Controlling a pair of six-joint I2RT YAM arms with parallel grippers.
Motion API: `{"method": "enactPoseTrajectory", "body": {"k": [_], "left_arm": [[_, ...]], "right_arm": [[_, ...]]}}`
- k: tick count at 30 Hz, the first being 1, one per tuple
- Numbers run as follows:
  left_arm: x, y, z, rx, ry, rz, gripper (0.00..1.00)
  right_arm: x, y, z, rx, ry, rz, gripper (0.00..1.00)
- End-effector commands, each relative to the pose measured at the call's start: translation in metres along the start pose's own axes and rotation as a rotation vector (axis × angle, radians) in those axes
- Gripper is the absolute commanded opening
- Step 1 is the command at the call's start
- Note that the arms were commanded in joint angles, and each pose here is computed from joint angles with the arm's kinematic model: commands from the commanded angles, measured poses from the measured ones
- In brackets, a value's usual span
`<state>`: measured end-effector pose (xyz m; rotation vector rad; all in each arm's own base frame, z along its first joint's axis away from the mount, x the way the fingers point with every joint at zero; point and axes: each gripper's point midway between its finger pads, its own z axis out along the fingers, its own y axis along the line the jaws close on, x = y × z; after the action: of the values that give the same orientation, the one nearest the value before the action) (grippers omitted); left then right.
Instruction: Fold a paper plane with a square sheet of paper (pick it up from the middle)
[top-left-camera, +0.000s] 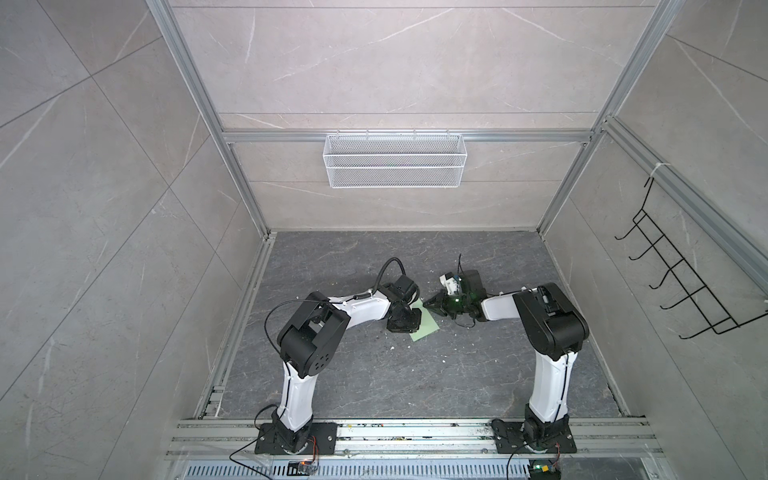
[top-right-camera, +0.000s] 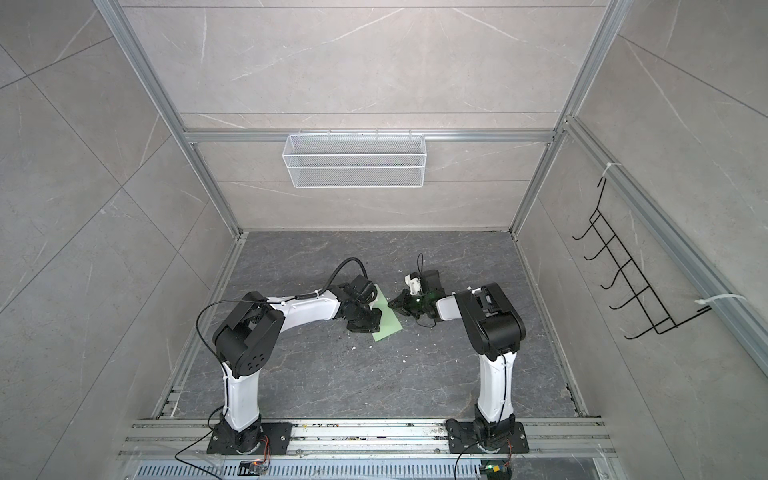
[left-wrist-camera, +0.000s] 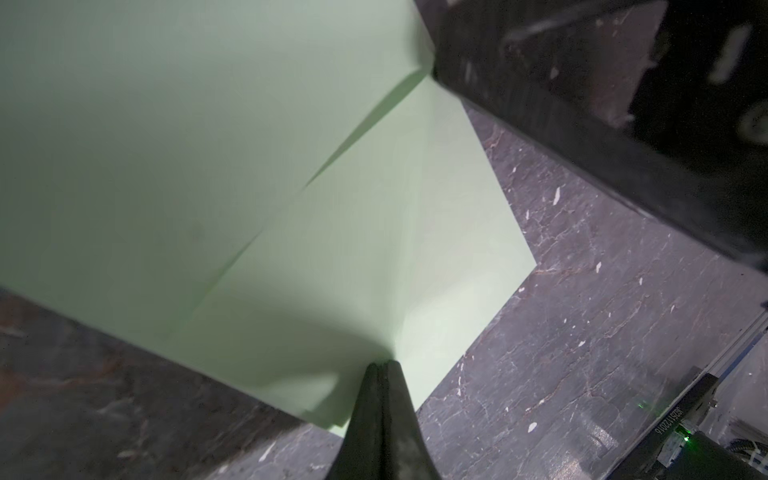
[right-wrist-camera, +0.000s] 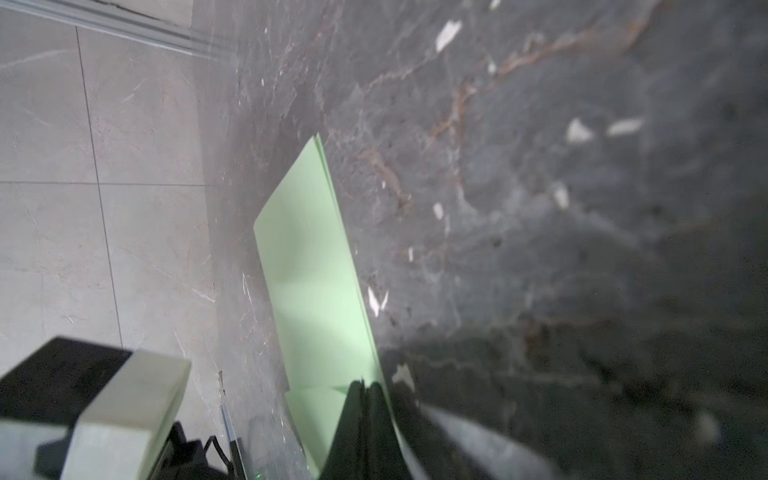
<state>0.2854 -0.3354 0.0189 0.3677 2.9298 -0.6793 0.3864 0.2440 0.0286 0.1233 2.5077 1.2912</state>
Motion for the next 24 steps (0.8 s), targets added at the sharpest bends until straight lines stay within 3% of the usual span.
{"method": "enactPoseTrajectory", "body": {"k": [1,13,24], "left_arm": [[0.039,0.036,0.018,-0.136,0.144,-0.018,0.00],[0.039,0.036,0.018,-0.139,0.148,-0.012,0.00],[0.043,0.039,0.018,-0.145,0.154,-0.017,0.00]], "right_arm": [[0.005,0.023,-0.019,-0.023,-0.006,-0.147,0.05],[0.038,0.021,0.007,-0.049,0.092,-0.104,0.05],[0.019,-0.034,0.011,0.120,0.045,0.004,0.04]]}}
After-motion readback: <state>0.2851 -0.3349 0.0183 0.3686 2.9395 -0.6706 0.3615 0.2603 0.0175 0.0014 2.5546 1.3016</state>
